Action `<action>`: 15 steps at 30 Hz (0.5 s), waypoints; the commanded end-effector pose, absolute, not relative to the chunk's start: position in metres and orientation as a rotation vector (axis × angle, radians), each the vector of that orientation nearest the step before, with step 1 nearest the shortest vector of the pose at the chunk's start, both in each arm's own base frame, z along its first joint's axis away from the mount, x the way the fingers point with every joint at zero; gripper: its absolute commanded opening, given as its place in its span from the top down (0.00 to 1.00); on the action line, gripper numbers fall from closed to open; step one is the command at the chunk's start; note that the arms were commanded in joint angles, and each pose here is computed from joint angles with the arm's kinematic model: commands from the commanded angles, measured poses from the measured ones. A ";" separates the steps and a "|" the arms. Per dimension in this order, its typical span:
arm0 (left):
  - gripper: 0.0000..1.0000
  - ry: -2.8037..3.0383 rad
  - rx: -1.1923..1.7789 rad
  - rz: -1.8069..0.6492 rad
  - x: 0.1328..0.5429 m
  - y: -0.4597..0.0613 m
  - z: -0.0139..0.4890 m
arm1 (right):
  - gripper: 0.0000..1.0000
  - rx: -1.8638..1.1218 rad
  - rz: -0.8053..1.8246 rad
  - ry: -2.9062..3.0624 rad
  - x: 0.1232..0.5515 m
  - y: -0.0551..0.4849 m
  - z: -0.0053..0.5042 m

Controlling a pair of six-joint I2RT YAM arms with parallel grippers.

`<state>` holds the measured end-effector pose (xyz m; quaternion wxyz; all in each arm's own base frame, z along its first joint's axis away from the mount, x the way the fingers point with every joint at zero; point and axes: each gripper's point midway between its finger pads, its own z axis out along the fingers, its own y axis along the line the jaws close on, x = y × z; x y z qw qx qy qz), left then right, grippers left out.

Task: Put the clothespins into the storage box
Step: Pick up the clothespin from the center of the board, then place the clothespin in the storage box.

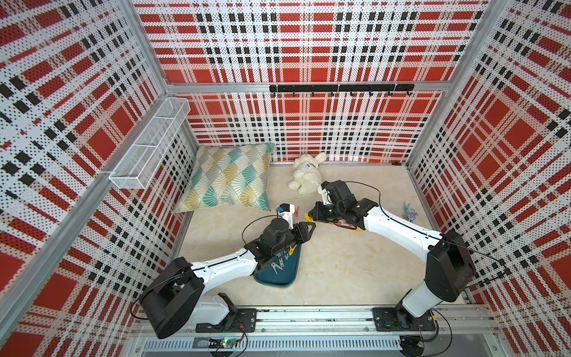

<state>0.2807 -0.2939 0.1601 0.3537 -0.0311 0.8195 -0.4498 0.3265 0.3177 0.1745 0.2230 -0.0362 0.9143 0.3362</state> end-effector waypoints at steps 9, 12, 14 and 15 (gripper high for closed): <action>0.68 2.088 -0.104 -1.159 0.287 -0.295 0.165 | 0.95 -0.126 0.986 2.482 0.318 0.337 0.192; 0.77 2.091 -0.100 -1.157 0.287 -0.295 0.164 | 0.94 -0.130 0.981 2.487 0.317 0.338 0.190; 0.82 2.091 -0.096 -1.162 0.286 -0.296 0.164 | 0.91 -0.128 0.969 2.486 0.318 0.337 0.189; 0.84 2.091 -0.096 -1.162 0.286 -0.296 0.165 | 0.89 -0.126 0.963 2.484 0.318 0.336 0.189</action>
